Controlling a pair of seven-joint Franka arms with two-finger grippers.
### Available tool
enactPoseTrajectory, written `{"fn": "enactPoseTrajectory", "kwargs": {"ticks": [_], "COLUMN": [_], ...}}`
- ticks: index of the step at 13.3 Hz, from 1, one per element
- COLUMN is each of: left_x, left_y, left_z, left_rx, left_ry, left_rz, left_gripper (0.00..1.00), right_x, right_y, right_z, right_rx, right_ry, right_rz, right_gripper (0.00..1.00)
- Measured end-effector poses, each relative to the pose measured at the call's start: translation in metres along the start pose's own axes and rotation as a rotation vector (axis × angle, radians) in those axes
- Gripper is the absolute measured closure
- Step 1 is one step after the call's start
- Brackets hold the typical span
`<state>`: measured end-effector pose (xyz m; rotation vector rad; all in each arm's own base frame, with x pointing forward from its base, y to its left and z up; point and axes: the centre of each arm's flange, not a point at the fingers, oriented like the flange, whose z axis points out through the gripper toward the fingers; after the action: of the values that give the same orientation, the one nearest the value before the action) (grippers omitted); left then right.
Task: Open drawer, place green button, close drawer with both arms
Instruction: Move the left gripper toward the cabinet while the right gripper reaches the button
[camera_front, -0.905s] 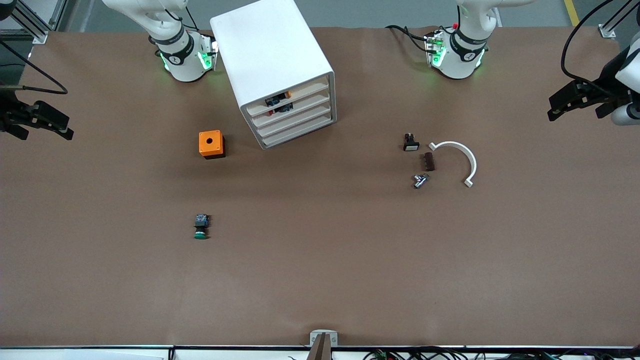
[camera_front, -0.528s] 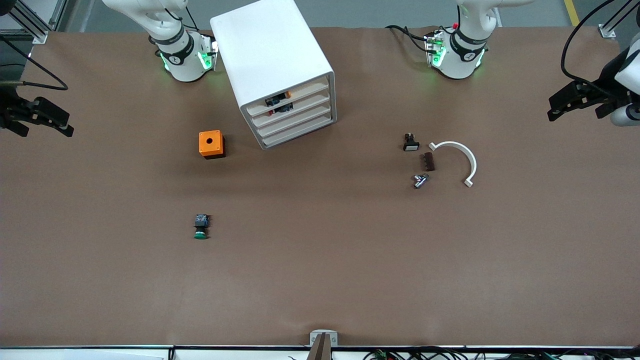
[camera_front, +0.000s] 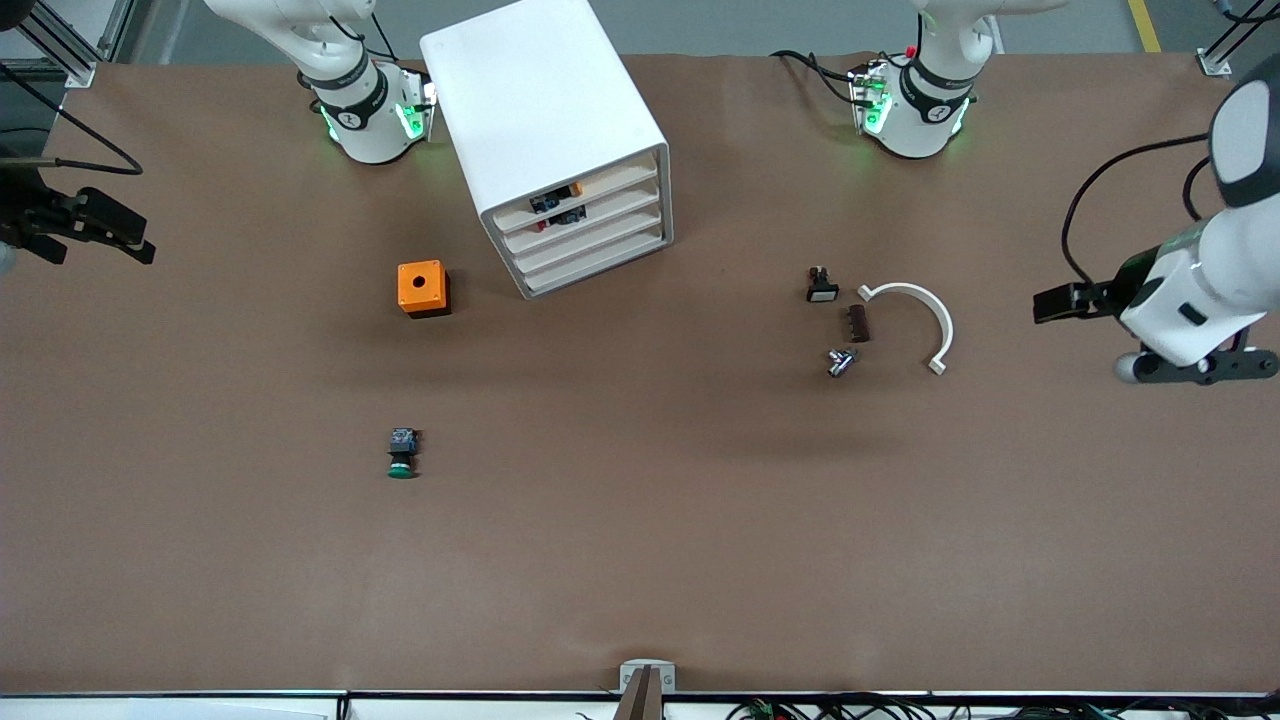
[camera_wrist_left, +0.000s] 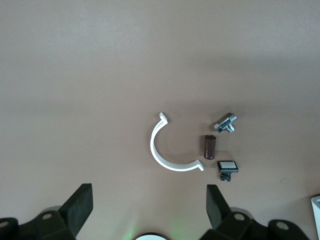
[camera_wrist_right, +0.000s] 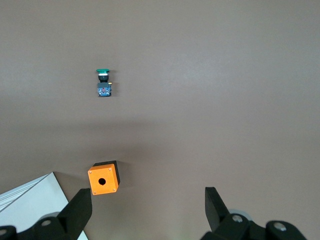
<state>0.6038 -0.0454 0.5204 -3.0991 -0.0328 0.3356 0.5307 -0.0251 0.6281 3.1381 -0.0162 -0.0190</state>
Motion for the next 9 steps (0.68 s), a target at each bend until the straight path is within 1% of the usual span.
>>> {"fn": "enactPoseTrajectory", "kwargs": {"ticks": [5,9], "left_x": [0.002,0.001], "left_y": [-0.004,-0.004], "left_z": [-0.012,-0.017], "left_rx": [-0.004,-0.005], "left_ry": [0.027,0.037], "left_rz": [-0.011,-0.012], "left_gripper": [0.0,0.0], "right_x": [0.0,0.0], "right_y": [-0.001,-0.003], "right_z": [0.0,0.0], "right_rx": [0.0,0.0], "right_ry": [0.0,0.0], "right_rz": [-0.002,-0.006], "right_gripper": [0.0,0.0]}}
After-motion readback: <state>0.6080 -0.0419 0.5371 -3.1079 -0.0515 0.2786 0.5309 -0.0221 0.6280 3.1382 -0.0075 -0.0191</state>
